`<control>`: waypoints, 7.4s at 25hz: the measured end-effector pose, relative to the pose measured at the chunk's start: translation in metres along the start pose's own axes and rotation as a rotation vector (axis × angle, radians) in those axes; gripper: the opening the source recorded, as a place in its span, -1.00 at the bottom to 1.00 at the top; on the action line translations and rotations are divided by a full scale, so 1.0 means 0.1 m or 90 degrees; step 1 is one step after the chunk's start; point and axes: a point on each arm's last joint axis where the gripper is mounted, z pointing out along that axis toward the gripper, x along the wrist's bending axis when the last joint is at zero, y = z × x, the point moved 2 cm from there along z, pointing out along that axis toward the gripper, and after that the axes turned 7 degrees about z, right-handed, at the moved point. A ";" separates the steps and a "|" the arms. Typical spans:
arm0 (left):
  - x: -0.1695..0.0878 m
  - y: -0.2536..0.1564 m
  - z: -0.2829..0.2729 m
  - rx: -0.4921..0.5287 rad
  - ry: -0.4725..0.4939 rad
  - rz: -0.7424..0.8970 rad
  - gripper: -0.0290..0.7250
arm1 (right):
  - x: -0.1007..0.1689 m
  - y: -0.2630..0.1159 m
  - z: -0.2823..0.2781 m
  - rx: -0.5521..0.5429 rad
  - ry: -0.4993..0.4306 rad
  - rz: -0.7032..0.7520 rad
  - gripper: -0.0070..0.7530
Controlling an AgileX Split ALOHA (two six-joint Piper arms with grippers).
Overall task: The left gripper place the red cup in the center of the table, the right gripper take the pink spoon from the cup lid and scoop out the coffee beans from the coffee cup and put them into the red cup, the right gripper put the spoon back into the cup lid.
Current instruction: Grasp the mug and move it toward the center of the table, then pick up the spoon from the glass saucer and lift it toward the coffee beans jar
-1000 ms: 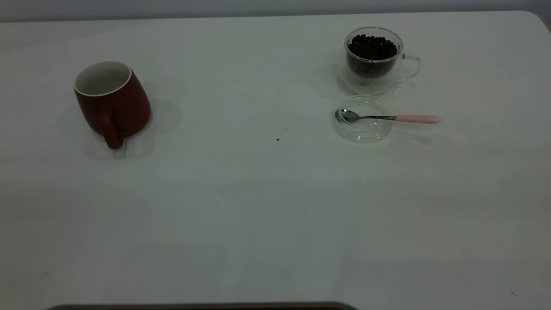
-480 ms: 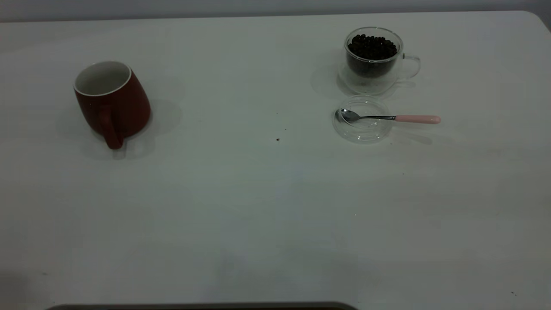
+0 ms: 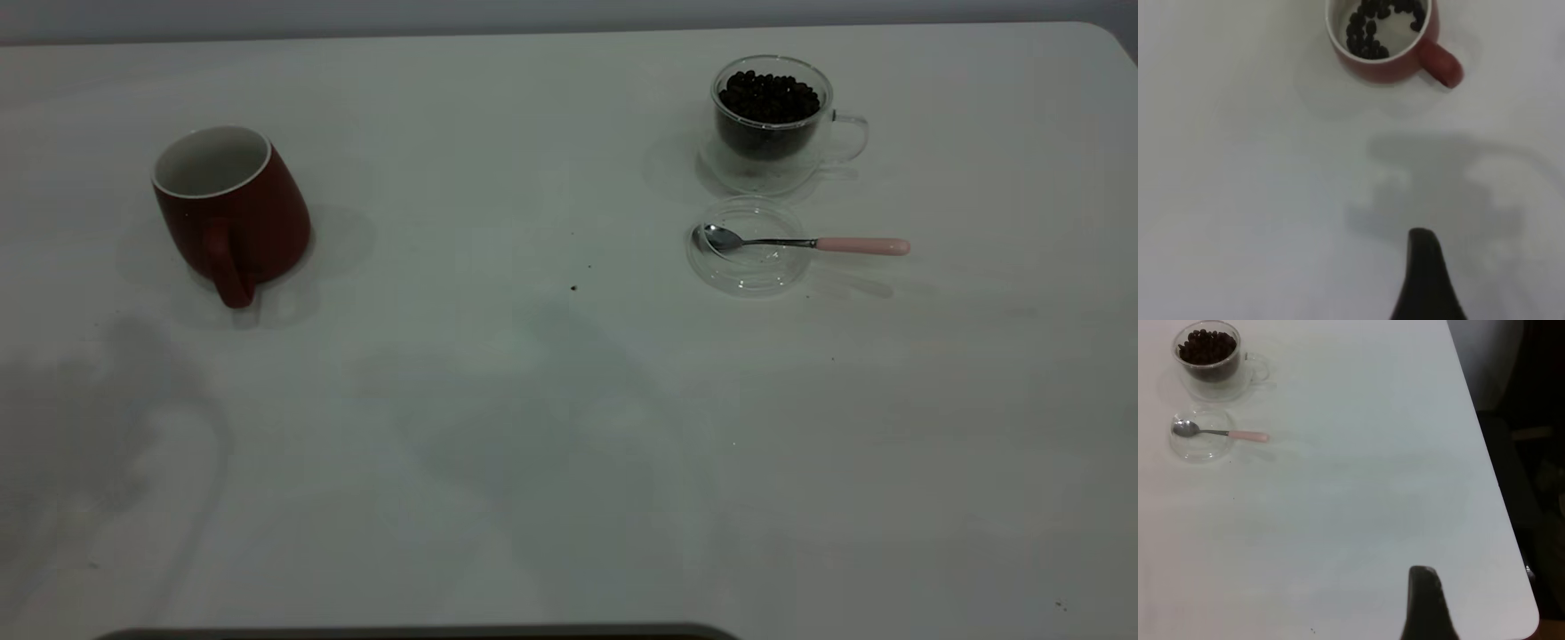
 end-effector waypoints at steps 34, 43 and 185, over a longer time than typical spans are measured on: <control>0.65 0.22 2.22 0.114 -0.050 0.321 0.63 | 0.00 0.00 0.00 0.000 0.000 0.000 0.43; 0.39 0.42 2.39 0.101 -0.064 0.374 0.63 | 0.00 0.00 0.00 0.000 0.000 0.000 0.43; -1.79 -1.43 -1.32 -0.240 0.120 -0.375 0.63 | 0.42 1.23 0.86 0.148 0.129 0.063 0.59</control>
